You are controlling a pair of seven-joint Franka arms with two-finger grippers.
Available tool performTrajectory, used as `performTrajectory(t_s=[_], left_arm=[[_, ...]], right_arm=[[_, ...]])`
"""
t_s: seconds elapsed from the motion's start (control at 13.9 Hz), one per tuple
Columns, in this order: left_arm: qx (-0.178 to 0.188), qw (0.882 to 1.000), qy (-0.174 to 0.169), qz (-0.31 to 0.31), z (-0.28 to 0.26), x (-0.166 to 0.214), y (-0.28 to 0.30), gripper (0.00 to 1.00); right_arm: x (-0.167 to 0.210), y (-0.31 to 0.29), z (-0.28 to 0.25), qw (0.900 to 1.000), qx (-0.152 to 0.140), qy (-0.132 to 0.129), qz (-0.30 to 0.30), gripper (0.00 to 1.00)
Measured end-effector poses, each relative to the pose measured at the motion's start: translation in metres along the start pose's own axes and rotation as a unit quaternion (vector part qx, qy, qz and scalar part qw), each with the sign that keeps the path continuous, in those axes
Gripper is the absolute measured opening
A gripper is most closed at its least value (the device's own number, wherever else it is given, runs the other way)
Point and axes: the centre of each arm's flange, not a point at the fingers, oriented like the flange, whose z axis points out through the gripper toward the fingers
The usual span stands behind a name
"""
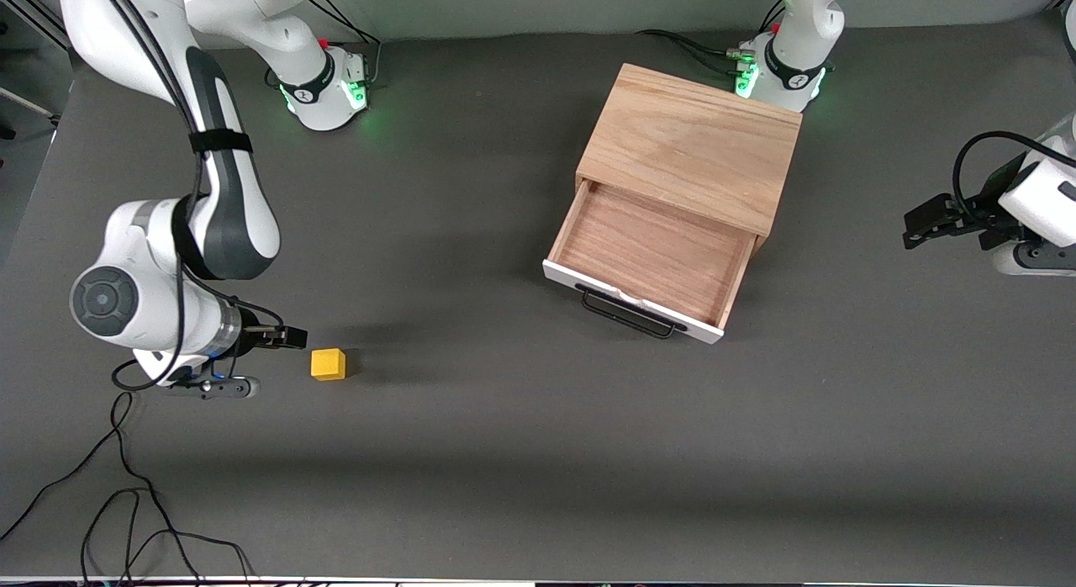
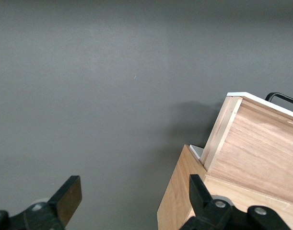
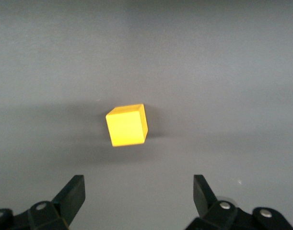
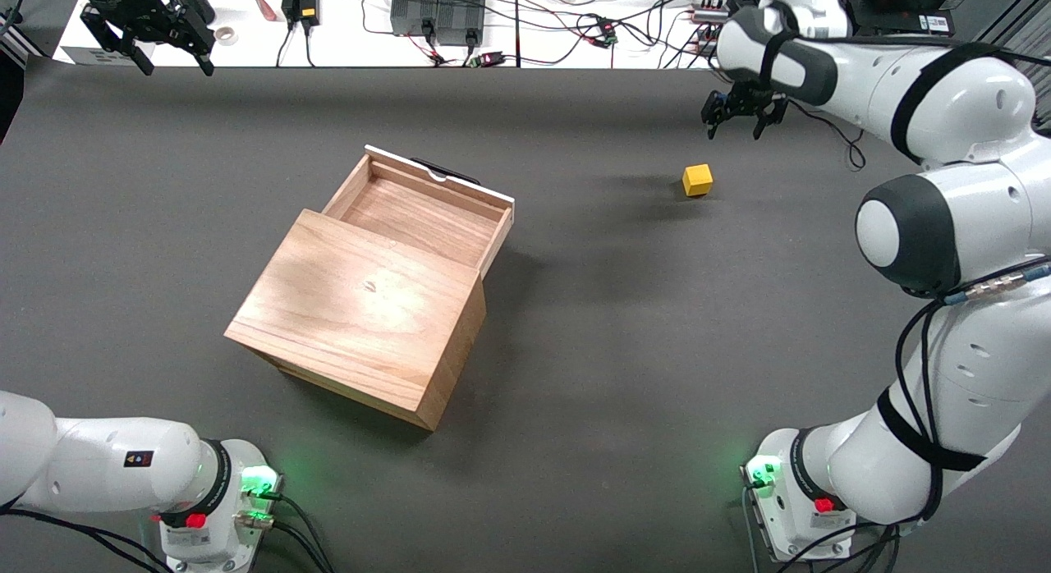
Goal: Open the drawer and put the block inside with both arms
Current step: 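Reach the right gripper to the yellow cube and grasp it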
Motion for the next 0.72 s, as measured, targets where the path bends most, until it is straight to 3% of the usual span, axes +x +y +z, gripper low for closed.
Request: performTrajectory(t_s=[0.29, 0.72], left_arm=[[0.0, 1.0, 0.0, -0.001, 0.0, 0.0, -0.001, 1.0], [0.0, 1.0, 0.0, -0.001, 0.0, 0.0, -0.001, 1.0]], right_arm=[[-0.006, -0.016, 0.061, 1.0, 0.003, 0.015, 0.0, 1.0], [-0.002, -0.042, 0.109, 0.999, -0.009, 0.038, -0.015, 1.0]])
